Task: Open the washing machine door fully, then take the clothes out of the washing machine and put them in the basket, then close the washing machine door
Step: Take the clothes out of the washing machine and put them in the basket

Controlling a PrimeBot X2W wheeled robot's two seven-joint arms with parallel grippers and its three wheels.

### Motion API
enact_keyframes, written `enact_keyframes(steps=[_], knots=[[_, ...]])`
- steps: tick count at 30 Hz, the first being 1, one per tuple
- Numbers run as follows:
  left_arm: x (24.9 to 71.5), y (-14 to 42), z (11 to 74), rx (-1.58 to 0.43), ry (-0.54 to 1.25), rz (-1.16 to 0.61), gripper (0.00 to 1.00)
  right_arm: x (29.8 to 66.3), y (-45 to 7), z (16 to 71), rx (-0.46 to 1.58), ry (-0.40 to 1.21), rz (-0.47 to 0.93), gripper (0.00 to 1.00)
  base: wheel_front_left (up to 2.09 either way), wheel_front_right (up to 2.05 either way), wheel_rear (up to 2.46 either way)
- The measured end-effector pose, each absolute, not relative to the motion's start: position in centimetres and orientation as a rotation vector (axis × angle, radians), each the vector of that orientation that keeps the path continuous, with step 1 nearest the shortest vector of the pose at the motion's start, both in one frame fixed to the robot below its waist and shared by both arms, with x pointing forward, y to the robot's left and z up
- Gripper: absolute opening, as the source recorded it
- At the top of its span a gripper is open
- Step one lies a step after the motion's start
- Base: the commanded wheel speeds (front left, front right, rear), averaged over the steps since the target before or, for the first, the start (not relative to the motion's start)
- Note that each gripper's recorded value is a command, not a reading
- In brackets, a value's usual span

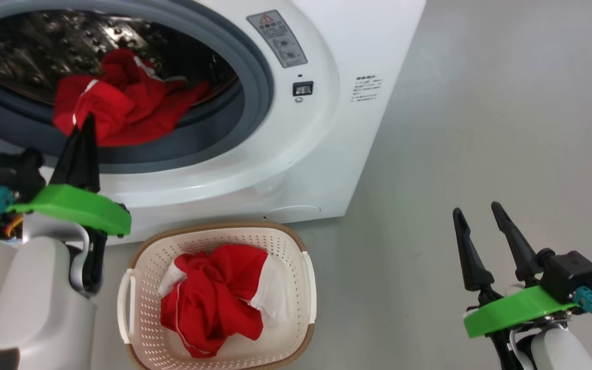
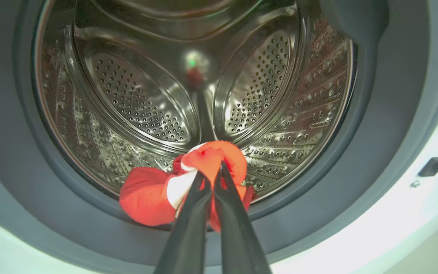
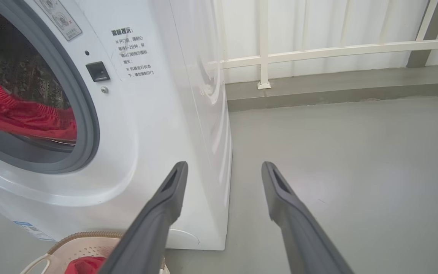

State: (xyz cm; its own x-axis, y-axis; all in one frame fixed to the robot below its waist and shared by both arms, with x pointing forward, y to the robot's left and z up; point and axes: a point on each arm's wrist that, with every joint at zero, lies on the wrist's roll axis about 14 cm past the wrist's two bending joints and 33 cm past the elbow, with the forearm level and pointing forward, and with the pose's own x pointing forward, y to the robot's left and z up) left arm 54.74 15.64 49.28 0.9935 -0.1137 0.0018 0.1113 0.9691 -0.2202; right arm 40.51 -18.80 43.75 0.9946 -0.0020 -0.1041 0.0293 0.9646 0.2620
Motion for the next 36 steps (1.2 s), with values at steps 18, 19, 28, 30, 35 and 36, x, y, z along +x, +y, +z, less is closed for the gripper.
enact_keyframes(steps=[18, 19, 28, 30, 35, 36], knots=[[49.4, 17.6, 55.9, -0.286, -0.242, -0.102, 0.0, 39.8, -19.6, 44.6, 0.252, 0.078, -0.036, 1.0, 0.0, 0.0, 0.0], [49.0, 17.7, 56.4, -0.286, -0.259, -0.102, 0.0, 39.6, -19.7, 44.6, 0.251, 0.081, -0.039, 1.0, 0.0, 0.0, 0.0], [45.7, 18.2, 61.7, -0.29, -0.437, -0.105, 0.0, 39.1, -19.5, 44.9, 0.247, 0.075, -0.032, 1.0, 0.0, 0.0, 0.0], [45.5, 18.2, 62.2, -0.291, -0.452, -0.108, 0.0, 39.1, -19.5, 45.0, 0.247, 0.072, -0.031, 1.0, 0.0, 0.0, 0.0], [44.1, 17.7, 62.8, -0.296, -0.472, -0.122, 0.0, 39.1, -19.4, 45.2, 0.247, 0.065, -0.029, 1.0, 0.0, 0.0, 0.0], [43.9, 17.5, 62.8, -0.293, -0.471, -0.127, 0.0, 39.1, -19.4, 45.3, 0.247, 0.064, -0.029, 1.0, 0.0, 0.0, 0.0]])
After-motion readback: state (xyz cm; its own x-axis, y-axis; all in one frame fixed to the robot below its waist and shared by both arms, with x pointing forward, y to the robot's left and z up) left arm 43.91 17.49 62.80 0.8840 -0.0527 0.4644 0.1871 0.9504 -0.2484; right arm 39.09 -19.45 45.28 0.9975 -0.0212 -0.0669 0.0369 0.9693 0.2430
